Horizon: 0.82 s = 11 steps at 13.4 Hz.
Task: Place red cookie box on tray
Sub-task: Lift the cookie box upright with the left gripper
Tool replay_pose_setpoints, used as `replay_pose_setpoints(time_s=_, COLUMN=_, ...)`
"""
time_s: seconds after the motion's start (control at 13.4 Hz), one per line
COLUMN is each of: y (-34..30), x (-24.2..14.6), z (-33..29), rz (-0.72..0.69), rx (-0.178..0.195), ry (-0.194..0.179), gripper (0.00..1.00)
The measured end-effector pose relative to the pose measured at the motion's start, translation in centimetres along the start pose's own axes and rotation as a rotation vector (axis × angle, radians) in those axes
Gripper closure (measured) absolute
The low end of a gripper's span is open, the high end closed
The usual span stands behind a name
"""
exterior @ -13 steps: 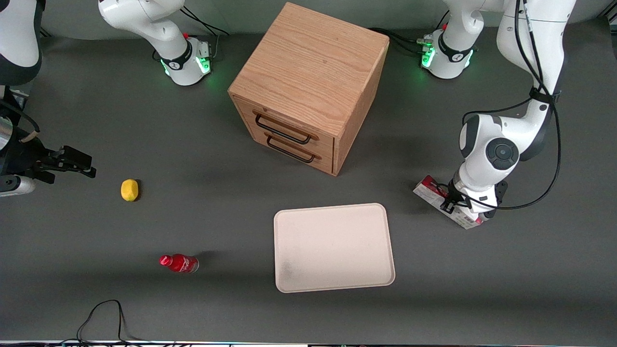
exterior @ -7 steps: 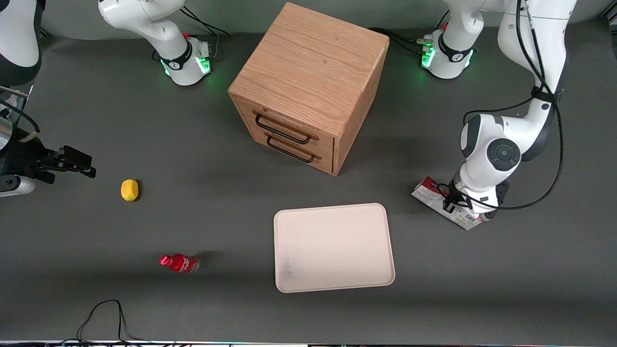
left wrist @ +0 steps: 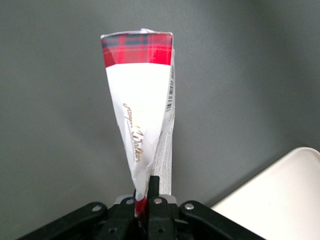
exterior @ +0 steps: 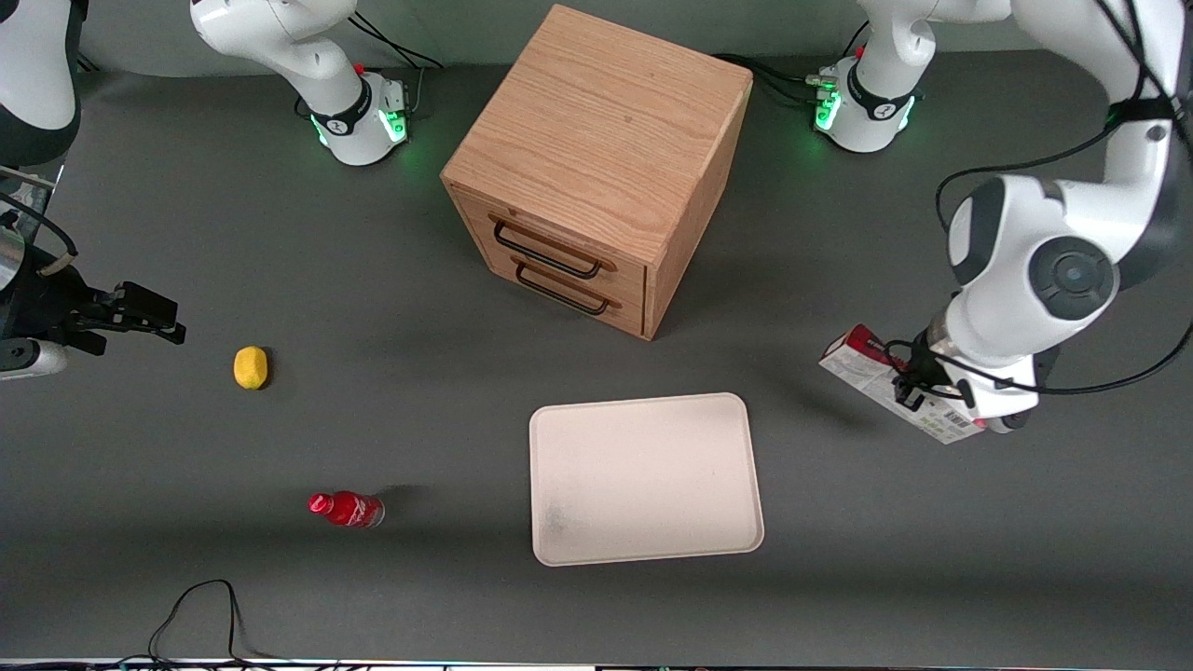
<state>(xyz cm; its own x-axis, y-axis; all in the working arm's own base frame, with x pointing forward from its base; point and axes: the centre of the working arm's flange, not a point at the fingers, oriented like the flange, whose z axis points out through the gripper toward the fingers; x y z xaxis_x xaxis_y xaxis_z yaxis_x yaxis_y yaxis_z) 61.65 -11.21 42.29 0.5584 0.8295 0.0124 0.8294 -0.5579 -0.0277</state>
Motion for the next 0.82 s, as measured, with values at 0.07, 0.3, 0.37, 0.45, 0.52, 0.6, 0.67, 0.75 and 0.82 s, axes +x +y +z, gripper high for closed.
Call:
replay_pose_setpoints(time_s=0.07, y=-0.1, x=0.0, z=-2.1, rz=-0.001, rx=0.003, ry=-0.001, gripper=0.97)
replay_pose_setpoints(time_s=0.3, y=-0.6, x=-0.1, z=-7.1, rz=-0.002, rx=0.021, ry=-0.008, gripper=0.97)
replay_pose_setpoints(time_s=0.37, y=-0.6, x=0.0, z=-8.1, rz=-0.003, rx=0.018, ry=-0.006, gripper=0.97)
replay_pose_setpoints(time_s=0.45, y=-0.5, x=0.0, z=-9.0, rz=-0.003, rx=0.009, ry=-0.002, gripper=0.97)
replay_pose_setpoints(time_s=0.52, y=-0.4, x=0.0, z=-9.6, rz=-0.002, rx=-0.004, ry=0.003, gripper=0.97)
replay_pose_setpoints(time_s=0.6, y=-0.3, x=0.0, z=-10.2, rz=0.002, rx=-0.015, ry=0.008, gripper=0.97)
replay_pose_setpoints(time_s=0.67, y=-0.1, x=-0.2, z=-10.7, rz=0.021, rx=-0.024, ry=0.012, gripper=0.97)
replay_pose_setpoints(time_s=0.75, y=0.2, x=-0.7, z=-11.1, rz=0.074, rx=-0.032, ry=0.015, gripper=0.97)
replay_pose_setpoints(time_s=0.82, y=0.6, x=-1.5, z=-11.4, rz=0.155, rx=-0.037, ry=0.019, gripper=0.97)
